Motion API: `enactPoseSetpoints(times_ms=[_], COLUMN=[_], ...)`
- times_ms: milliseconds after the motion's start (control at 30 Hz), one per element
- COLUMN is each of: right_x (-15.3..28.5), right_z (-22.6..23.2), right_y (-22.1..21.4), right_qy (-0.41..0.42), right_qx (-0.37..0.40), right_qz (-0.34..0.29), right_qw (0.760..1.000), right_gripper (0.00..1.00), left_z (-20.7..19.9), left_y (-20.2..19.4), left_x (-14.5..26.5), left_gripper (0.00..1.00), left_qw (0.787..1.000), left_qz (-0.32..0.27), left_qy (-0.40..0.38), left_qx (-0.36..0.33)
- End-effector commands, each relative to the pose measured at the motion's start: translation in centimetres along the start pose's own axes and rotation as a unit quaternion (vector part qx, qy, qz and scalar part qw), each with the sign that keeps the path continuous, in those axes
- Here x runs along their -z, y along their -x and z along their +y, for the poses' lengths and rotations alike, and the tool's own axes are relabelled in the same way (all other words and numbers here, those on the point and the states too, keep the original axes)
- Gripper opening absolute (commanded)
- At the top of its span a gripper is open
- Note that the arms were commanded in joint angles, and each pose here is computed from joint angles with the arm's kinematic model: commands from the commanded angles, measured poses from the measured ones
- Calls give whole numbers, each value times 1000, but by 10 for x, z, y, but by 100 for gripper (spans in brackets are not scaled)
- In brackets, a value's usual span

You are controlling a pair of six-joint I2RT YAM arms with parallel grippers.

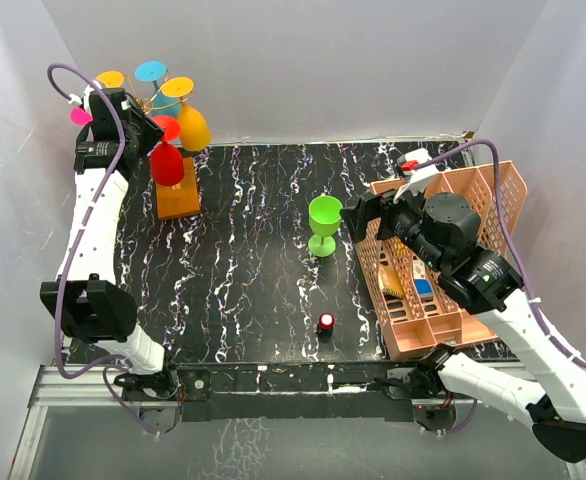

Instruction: Take the wine glass off the wine glass rack

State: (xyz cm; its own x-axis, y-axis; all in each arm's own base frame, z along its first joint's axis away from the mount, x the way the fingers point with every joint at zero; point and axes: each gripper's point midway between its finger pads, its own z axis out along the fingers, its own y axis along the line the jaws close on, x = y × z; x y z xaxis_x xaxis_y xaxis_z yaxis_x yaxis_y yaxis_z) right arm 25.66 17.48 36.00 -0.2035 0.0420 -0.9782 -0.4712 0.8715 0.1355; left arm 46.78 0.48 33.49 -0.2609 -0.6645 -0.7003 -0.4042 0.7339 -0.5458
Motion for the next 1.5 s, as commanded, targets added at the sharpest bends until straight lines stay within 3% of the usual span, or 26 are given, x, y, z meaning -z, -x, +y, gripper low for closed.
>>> enactPoseSetpoints(times_ms=[0, 967, 1233, 1467], right_x=[4, 5, 6, 5], right_z=[-1, 0, 0, 3], right_y=[13, 14, 15, 16], right_qy=[-3, 0, 1, 5], right_qx=[-4, -8, -9, -9], right_qz=[-26, -27, -28, -27], right_qw=[1000, 1000, 1000, 1000], right_gripper=[99, 99, 99, 99], left_z=[13, 17, 21, 24], left_y=[6, 8, 7, 9], left_x=[24, 35, 34, 37], left_gripper=[26, 24, 31, 27], left_qw=[999, 998, 997, 996], left_qz=[-6, -2, -2, -5], left_qy=[24, 33, 40, 48], left_qx=[-25, -54, -64, -72])
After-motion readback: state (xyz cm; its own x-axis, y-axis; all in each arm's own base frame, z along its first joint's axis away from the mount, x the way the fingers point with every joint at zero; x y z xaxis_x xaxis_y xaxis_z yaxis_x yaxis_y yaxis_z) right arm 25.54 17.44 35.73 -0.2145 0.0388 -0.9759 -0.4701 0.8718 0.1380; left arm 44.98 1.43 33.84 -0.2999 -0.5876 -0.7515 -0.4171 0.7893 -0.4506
